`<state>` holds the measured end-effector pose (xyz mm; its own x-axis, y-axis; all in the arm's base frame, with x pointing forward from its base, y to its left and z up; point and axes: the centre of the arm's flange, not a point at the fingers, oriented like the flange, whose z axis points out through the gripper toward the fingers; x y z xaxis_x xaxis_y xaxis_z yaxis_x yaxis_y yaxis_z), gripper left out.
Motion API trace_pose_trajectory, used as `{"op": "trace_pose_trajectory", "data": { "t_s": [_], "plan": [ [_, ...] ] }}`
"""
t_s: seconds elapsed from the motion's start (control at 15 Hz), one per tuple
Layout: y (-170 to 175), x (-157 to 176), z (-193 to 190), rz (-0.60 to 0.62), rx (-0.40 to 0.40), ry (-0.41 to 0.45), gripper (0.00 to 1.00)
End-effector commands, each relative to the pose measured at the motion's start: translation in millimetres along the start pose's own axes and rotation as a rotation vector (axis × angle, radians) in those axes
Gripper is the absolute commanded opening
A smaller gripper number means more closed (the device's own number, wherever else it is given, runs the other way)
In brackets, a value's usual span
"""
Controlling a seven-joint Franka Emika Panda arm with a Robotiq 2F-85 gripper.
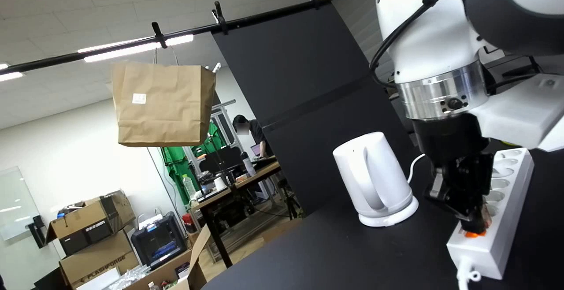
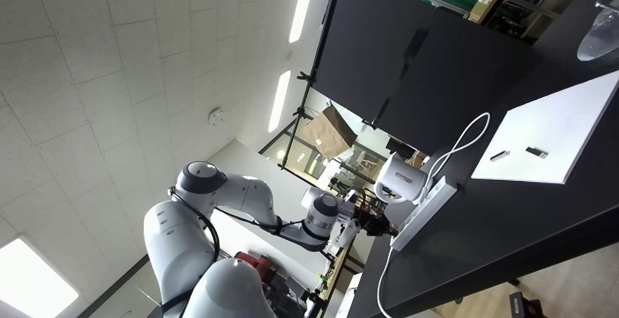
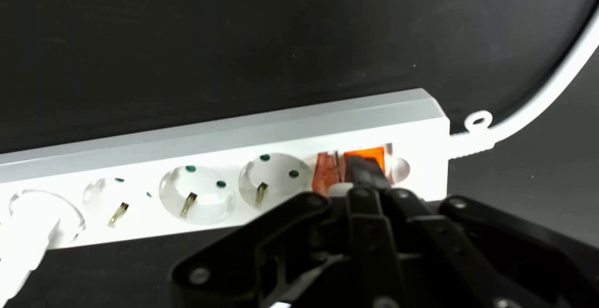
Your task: Turn on the extension cable
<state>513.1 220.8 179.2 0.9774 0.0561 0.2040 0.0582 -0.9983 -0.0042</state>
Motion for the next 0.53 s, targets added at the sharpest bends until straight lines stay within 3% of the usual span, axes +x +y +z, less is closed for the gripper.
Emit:
{"op": "trace_pose_trajectory", "data": {
  "t_s": [0.0,0.47],
  "plan": [
    [-8.4,-25.9,26.0,0.04,-0.027,-0.018,0.0],
    [-8.7,3.3,-10.2,0.063,-0.028,0.069,0.0]
  ]
}}
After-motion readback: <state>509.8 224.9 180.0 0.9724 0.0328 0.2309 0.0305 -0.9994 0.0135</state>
